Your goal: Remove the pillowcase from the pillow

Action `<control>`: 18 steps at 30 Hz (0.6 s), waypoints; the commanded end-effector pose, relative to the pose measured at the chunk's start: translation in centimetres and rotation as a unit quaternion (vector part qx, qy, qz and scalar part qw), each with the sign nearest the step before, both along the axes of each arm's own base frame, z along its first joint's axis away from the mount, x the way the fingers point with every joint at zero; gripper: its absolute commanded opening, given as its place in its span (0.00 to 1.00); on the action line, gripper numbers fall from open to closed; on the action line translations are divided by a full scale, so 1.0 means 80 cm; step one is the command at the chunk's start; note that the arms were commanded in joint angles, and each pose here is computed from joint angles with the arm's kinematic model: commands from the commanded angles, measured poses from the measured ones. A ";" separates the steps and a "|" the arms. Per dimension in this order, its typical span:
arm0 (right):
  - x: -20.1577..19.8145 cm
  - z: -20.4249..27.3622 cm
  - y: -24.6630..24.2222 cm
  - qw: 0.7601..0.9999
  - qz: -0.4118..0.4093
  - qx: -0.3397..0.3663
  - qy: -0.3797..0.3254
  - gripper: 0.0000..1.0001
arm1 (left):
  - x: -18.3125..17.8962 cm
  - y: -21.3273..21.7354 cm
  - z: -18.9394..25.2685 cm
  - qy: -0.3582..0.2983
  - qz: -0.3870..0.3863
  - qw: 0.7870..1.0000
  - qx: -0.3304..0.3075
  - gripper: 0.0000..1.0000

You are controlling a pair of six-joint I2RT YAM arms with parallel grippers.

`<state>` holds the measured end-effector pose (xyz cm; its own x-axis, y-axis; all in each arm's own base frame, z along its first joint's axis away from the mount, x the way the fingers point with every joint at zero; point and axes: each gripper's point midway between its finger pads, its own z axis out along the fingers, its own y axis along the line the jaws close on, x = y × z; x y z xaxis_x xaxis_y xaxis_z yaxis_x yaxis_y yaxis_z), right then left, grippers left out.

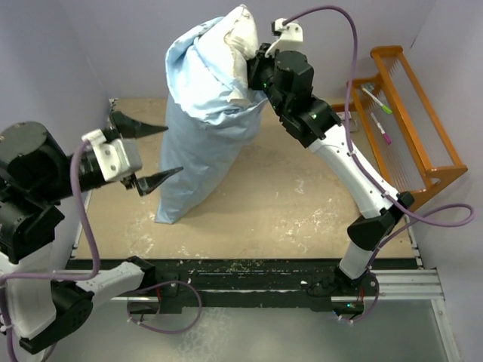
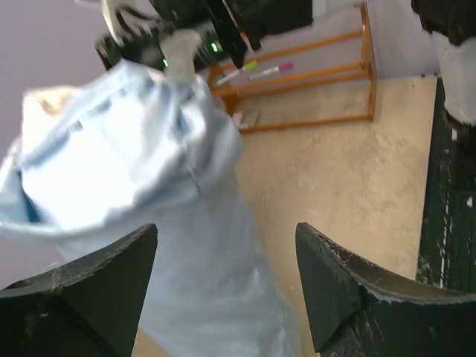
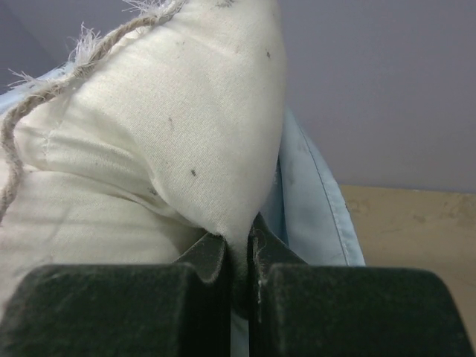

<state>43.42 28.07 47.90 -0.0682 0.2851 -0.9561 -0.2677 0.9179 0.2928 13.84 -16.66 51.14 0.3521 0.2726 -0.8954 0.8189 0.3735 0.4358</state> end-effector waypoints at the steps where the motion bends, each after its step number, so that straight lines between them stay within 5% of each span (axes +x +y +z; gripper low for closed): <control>1: -0.043 0.082 0.013 0.995 0.015 0.048 -0.086 0.00 | 0.002 -0.023 0.098 -0.059 -0.042 0.994 -0.078 0.79; 9: -0.095 0.095 0.057 0.991 0.066 0.035 -0.113 0.00 | 0.060 -0.051 0.153 -0.139 -0.046 0.987 -0.073 0.89; 18: -0.114 0.096 0.059 0.987 0.099 0.018 -0.128 0.00 | 0.076 -0.035 0.054 -0.086 -0.024 0.994 0.060 0.87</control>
<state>36.03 34.50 49.95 -0.0038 0.2278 -0.9737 -0.4628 0.8627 0.2037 21.23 -21.01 57.74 0.5122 0.2570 -0.8195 0.7569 0.3160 0.5721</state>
